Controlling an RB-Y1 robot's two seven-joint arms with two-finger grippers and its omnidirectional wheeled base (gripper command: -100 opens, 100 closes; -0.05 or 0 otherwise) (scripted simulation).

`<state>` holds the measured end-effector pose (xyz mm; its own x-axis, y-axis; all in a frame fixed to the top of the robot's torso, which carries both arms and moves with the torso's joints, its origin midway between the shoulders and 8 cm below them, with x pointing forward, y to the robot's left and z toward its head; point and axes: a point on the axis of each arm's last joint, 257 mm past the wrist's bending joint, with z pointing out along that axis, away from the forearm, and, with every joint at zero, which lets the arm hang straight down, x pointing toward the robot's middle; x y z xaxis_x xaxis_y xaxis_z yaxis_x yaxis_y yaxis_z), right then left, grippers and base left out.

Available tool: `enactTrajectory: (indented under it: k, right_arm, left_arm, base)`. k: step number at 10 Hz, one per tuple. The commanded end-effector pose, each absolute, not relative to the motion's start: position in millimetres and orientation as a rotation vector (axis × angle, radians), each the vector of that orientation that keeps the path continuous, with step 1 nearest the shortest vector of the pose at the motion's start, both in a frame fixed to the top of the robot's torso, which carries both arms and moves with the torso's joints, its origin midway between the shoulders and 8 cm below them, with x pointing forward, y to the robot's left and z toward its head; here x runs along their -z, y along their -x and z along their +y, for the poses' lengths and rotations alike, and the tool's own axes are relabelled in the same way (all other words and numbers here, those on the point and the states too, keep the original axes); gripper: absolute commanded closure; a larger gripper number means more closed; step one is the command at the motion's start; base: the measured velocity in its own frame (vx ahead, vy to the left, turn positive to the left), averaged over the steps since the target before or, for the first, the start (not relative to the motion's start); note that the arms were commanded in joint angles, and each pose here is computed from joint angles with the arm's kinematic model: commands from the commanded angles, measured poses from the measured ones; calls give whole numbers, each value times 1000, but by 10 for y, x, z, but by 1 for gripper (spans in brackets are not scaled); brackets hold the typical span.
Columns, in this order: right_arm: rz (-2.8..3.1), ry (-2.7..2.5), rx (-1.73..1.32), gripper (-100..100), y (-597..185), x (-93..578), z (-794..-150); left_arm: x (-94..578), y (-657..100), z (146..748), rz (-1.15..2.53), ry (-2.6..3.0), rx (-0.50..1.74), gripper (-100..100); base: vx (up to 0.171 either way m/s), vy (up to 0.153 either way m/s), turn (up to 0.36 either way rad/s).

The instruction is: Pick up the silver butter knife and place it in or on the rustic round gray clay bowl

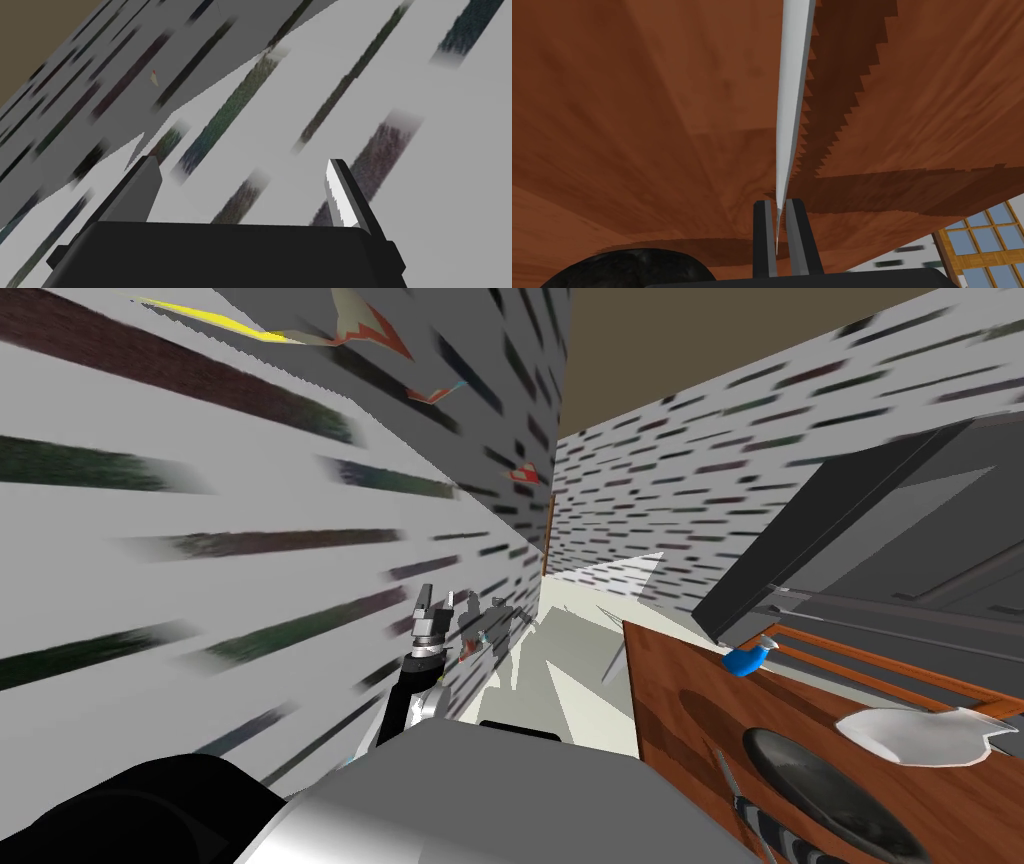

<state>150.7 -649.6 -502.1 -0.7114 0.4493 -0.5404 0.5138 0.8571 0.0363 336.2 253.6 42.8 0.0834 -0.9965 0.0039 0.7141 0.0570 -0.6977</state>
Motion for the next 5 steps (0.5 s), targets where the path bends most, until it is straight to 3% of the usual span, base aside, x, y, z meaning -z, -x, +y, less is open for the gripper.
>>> enactTrajectory:
  k: [1, 5]
  right_arm:
    - [2486, -684, 157, 100, -1485, 5010, -6508]
    - [2491, -642, 146, 100, -1352, 4938, -6555]
  left_arm:
    - [-428, -3362, 2536, 569, 625, 1408, 0]
    - [-429, -3362, 2536, 569, 625, 1409, 0]
  base:
    - [55, 30, -56]
    - [62, 25, -71]
